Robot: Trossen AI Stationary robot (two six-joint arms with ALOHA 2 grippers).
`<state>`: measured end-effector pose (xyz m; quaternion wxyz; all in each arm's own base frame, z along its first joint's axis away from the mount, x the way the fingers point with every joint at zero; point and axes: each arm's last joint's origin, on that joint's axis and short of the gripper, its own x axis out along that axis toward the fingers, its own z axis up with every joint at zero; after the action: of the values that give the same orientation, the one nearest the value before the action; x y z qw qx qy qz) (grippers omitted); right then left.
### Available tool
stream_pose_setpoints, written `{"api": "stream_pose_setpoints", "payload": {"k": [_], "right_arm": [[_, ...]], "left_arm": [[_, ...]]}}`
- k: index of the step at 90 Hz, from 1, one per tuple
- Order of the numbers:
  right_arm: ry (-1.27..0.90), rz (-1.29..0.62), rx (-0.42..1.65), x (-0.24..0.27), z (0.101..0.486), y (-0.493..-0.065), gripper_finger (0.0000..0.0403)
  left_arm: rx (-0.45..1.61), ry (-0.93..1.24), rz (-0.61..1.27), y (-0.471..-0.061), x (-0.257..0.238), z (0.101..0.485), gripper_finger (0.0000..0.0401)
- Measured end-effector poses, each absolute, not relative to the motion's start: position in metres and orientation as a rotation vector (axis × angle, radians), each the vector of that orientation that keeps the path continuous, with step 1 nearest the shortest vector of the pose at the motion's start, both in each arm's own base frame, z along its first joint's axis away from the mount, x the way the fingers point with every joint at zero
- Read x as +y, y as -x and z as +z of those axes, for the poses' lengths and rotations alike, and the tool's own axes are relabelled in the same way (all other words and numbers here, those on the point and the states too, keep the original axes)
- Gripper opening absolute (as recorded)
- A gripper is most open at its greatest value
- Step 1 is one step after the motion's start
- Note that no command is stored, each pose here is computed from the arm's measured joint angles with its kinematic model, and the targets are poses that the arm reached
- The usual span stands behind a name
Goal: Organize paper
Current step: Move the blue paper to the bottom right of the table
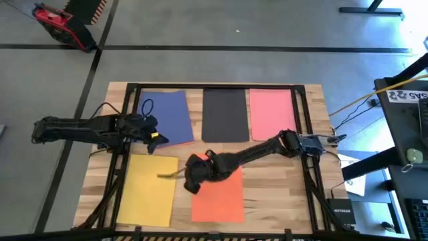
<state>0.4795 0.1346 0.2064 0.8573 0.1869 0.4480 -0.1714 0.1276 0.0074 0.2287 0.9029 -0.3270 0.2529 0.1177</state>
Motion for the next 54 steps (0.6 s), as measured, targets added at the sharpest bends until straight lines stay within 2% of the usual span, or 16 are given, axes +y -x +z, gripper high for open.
{"api": "stream_pose_setpoints", "payload": {"k": [27, 40, 54], "right_arm": [[-0.323, -0.164, 0.752, 0.104, 0.204, -0.507, 0.0], [-0.358, -0.034, 0.672, 0.095, 0.191, -0.513, 0.0], [-0.416, 0.107, 0.488, 0.08, 0.189, -0.522, 0.0]], "left_arm": [[0.283, 0.691, 0.221, -0.096, 0.007, 0.25, 0.0], [0.25, 0.689, 0.234, -0.084, 0.007, 0.251, 0.0], [0.269, 0.692, 0.258, -0.08, 0.007, 0.248, 0.0]]}}
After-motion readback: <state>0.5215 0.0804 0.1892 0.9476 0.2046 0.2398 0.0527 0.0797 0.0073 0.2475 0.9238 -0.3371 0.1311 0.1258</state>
